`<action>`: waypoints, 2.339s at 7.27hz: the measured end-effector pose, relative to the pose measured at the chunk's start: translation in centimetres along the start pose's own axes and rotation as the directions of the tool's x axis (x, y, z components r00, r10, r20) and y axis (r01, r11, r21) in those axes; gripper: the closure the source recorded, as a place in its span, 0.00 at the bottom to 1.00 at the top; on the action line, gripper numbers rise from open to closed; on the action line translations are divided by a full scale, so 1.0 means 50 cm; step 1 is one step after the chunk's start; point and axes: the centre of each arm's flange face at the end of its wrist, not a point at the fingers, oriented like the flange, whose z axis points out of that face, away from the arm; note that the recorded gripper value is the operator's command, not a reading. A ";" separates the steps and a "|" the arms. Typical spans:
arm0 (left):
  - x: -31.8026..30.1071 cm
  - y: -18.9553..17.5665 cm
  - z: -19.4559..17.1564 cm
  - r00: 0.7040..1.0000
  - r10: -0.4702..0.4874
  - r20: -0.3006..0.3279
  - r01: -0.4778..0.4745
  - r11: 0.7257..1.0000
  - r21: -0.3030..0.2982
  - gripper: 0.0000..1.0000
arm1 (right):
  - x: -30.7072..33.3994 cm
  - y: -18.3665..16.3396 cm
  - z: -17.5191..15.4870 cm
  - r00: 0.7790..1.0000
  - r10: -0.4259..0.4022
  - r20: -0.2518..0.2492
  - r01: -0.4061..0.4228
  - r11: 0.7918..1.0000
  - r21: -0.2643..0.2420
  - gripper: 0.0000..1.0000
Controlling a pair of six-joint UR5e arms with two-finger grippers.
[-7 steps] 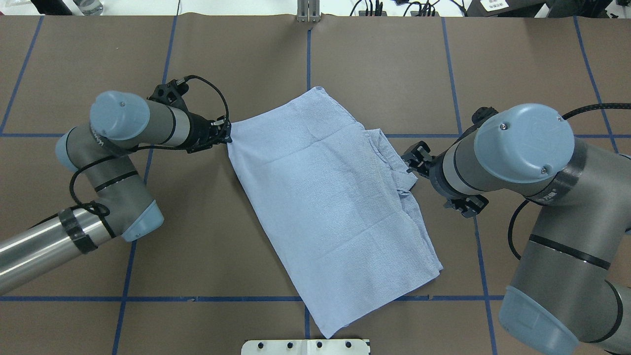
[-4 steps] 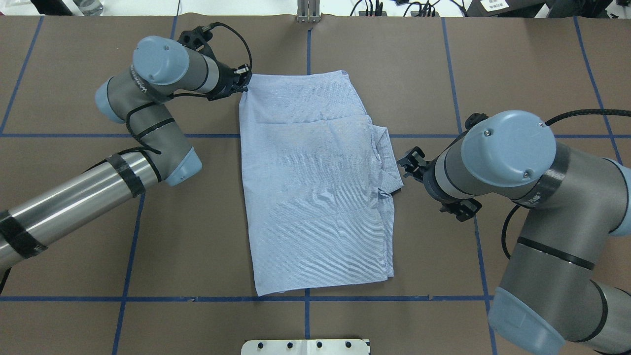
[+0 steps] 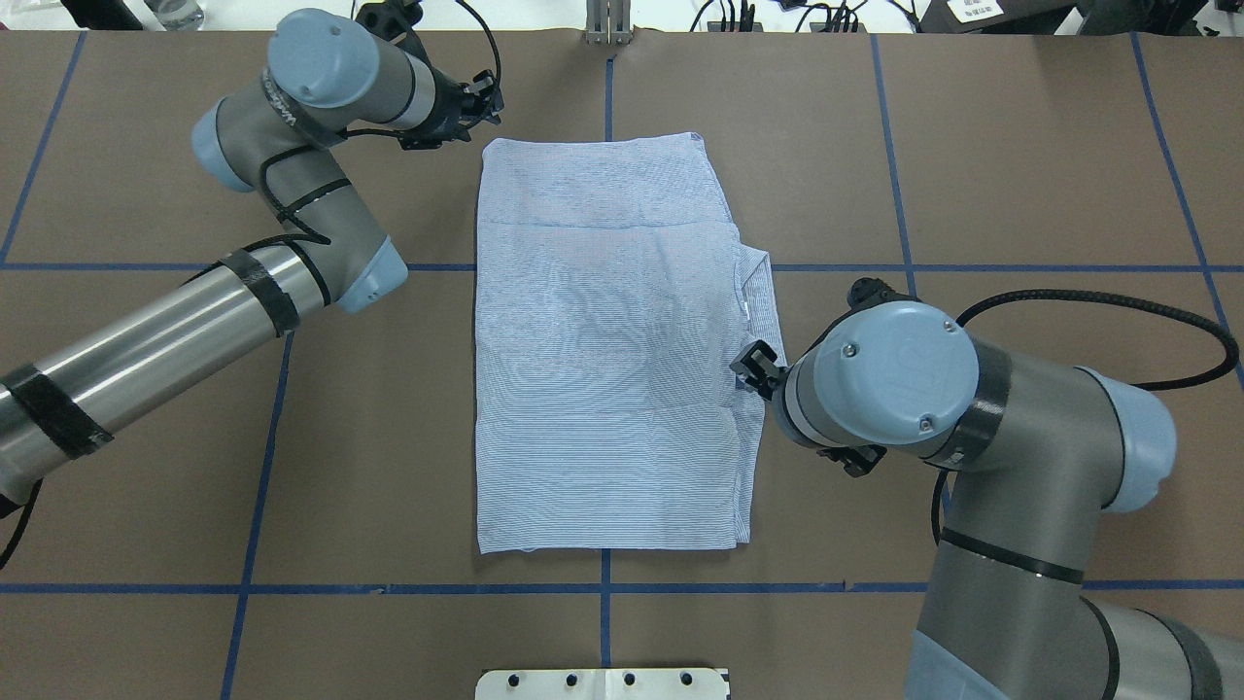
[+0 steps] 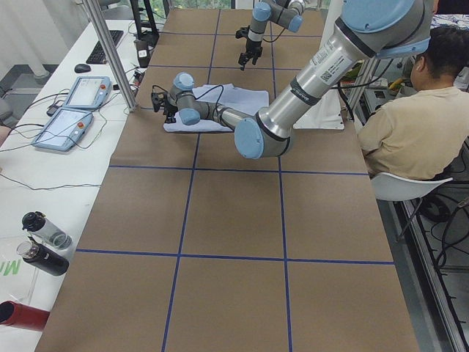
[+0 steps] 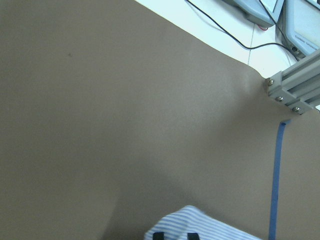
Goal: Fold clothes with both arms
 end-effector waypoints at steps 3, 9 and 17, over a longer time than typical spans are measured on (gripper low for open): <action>-0.108 -0.016 -0.129 0.999 -0.007 -0.052 0.002 0.997 -0.080 0.44 | 0.041 0.141 0.107 0.987 0.151 0.055 -0.151 0.988 0.008 0.00; -0.133 -0.012 -0.141 0.999 -0.011 -0.050 0.007 0.997 -0.082 0.43 | 0.083 0.185 0.189 0.952 0.289 0.097 -0.288 0.957 -0.028 0.02; -0.132 -0.012 -0.143 0.999 -0.016 -0.051 0.012 0.997 -0.081 0.43 | 0.081 0.194 0.175 0.952 0.290 0.097 -0.287 0.957 -0.039 1.00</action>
